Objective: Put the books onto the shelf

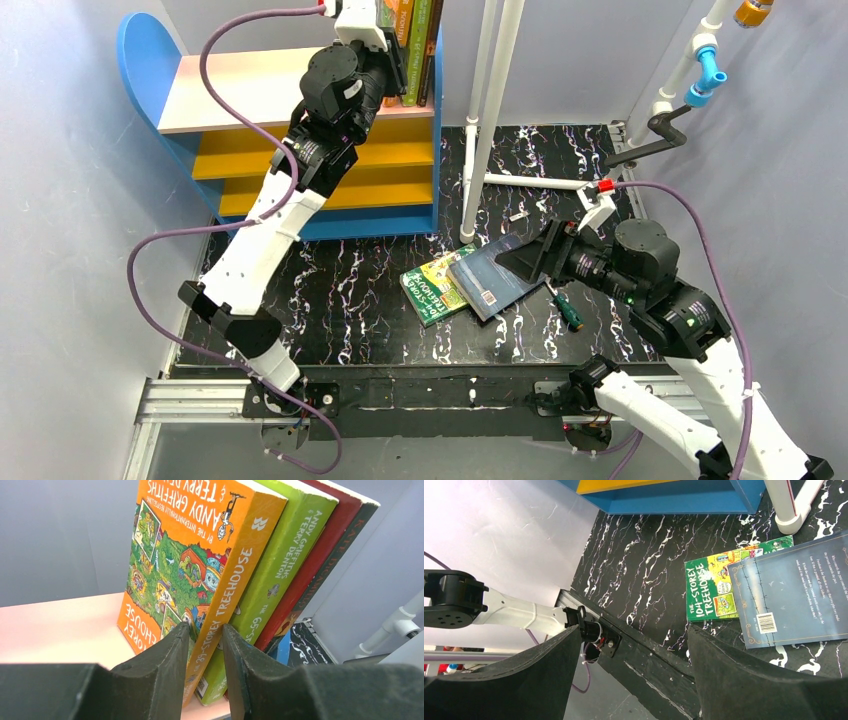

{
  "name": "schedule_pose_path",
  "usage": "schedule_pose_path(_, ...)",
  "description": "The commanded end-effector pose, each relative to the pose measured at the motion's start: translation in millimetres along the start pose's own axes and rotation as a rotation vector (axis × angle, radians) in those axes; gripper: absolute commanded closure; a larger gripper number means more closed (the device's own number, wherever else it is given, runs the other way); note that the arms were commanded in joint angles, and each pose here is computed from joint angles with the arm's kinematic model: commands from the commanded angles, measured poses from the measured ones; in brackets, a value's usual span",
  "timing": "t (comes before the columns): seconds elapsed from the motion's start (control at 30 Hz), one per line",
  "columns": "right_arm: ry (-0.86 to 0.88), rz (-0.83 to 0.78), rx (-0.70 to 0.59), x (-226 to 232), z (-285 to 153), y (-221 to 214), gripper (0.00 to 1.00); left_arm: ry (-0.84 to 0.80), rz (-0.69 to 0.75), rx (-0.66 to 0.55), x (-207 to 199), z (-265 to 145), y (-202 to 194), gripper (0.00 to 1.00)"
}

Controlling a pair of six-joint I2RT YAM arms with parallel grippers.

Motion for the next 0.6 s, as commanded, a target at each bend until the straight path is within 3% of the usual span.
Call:
schedule_pose_path(0.0, -0.006, 0.005, -0.008, -0.3, 4.4, 3.1, 0.16, -0.035, -0.025, -0.047, -5.2, -1.8, 18.9, 0.70)
schedule_pose_path(0.57, 0.021, 0.024, 0.032, -3.4, 25.4, -1.0, 0.16, 0.143, 0.022, -0.082, 35.1, -32.3, 36.1, 0.68)
Point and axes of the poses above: each gripper's point midway between its finger pads, its own z axis out along the fingers, its own x axis along the line the jaws close on, y = z × x, the point moved 6 cm from there along -z, back along the fingers, and after that the axes turned 1 degree about -z, right-handed, at the moved point
